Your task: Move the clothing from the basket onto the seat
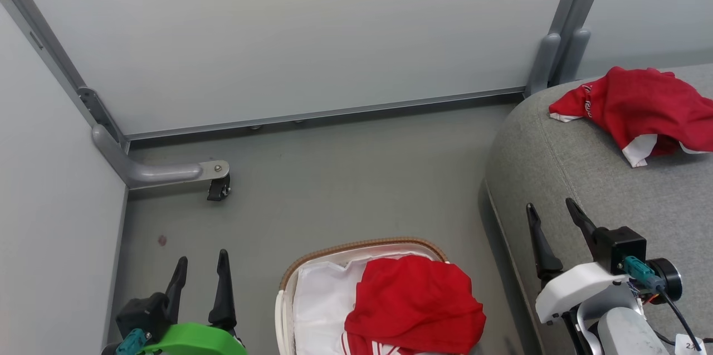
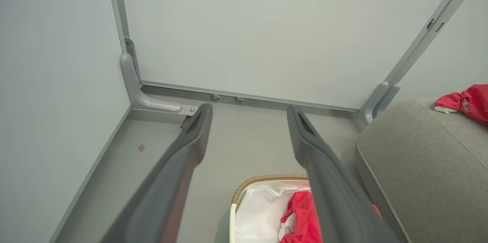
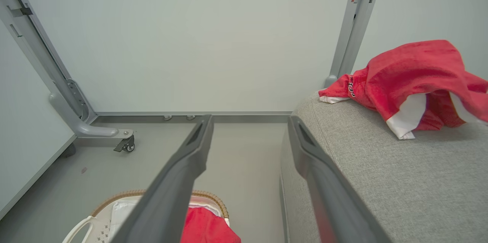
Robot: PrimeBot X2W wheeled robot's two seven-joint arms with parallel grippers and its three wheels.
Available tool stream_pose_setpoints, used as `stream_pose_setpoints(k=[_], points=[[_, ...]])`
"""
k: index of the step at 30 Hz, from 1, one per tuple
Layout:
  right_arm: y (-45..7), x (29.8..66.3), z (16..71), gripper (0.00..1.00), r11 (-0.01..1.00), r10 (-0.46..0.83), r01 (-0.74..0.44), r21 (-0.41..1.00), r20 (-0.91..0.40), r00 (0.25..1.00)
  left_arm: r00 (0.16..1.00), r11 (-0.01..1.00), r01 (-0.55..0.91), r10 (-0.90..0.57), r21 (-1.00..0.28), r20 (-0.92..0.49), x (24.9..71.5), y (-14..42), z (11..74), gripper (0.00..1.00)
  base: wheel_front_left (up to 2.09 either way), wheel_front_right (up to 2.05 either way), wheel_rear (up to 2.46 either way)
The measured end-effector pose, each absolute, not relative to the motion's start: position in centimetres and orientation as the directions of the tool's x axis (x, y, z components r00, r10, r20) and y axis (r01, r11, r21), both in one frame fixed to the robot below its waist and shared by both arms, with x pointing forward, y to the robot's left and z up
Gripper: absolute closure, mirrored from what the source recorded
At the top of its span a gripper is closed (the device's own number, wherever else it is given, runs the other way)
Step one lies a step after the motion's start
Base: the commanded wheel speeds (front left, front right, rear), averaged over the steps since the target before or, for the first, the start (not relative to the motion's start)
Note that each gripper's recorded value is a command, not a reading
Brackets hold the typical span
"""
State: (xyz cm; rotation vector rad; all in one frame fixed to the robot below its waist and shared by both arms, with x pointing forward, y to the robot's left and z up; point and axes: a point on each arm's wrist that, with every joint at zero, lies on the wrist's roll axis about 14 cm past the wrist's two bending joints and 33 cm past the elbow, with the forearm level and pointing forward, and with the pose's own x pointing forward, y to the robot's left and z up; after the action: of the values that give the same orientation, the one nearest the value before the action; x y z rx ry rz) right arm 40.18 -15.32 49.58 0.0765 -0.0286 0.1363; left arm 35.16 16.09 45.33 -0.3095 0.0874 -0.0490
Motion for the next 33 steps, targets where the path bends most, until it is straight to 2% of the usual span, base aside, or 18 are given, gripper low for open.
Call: stream_pose_setpoints(k=[17, 24, 33], points=[[-15.3, 40.5, 49.2, 0.00, 0.988, 0.136, -0.137, 0.075, 0.025, 0.990, 0.987, 0.952, 0.066, -0.106, -0.300, -0.120, 35.4, 14.7, 44.0, 0.00, 0.00, 0.00, 0.00], [-15.5, 42.2, 49.1, 0.00, 0.989, 0.133, -0.135, 0.058, 0.027, 0.991, 0.971, 0.948, 0.170, -0.208, -0.268, -0.121, 38.9, 11.8, 44.0, 0.00, 0.00, 0.00, 0.00], [-16.2, 45.6, 48.5, 0.00, 0.992, 0.120, -0.121, 0.042, 0.033, 0.992, 0.897, 0.923, 0.296, -0.357, -0.246, -0.261, 42.7, 7.1, 39.1, 0.00, 0.00, 0.00, 0.00]])
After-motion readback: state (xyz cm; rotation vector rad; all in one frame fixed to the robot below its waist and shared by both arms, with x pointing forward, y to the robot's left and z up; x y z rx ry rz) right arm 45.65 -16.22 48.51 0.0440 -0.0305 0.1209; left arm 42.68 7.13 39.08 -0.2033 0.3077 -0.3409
